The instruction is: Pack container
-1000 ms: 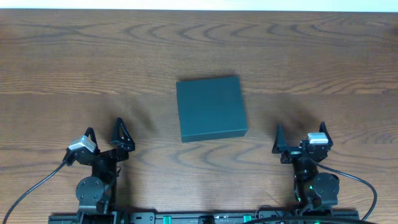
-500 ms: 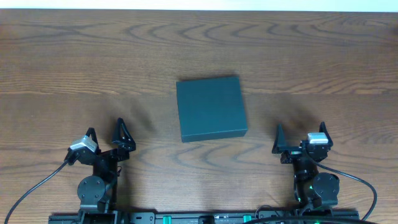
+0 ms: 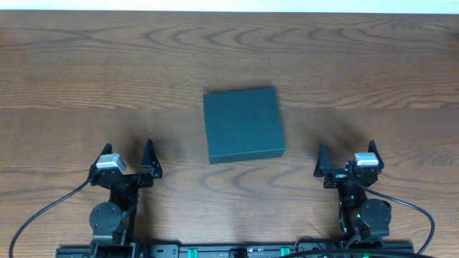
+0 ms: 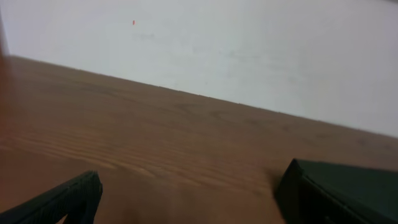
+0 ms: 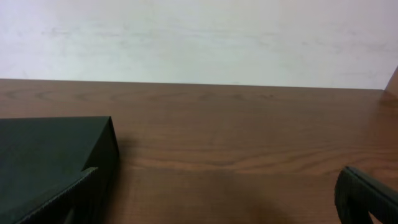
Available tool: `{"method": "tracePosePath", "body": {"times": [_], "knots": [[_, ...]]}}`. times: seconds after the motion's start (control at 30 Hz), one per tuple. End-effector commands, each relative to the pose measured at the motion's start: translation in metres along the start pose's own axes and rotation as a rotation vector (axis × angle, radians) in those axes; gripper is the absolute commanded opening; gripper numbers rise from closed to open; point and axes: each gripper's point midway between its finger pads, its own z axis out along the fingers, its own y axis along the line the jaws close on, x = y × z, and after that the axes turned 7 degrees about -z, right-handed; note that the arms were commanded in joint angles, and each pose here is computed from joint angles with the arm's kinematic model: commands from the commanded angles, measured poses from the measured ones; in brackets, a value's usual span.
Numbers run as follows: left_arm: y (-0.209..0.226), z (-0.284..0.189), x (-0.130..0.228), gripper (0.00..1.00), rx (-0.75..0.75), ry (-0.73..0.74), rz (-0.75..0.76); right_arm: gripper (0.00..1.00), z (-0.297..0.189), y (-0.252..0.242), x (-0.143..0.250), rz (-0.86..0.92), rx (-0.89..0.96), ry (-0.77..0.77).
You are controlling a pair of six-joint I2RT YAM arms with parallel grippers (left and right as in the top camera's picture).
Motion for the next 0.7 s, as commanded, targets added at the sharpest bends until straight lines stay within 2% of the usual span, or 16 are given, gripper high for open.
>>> {"method": "tracePosePath", "body": {"times": [0.0, 0.47, 0.67], "knots": [[-0.012, -0.001, 0.006, 0.98, 0.071, 0.021, 0.172, 0.99, 0.000, -0.004, 0.001, 0.015, 0.017, 0.002], [-0.013, -0.001, 0.010, 0.98, 0.083, 0.038, 0.195, 0.99, 0.000, -0.004, 0.001, 0.015, 0.017, 0.002], [-0.007, -0.002, 0.027, 0.98, 0.066, 0.108, 0.195, 0.99, 0.000, -0.004, 0.001, 0.015, 0.017, 0.001]]}}
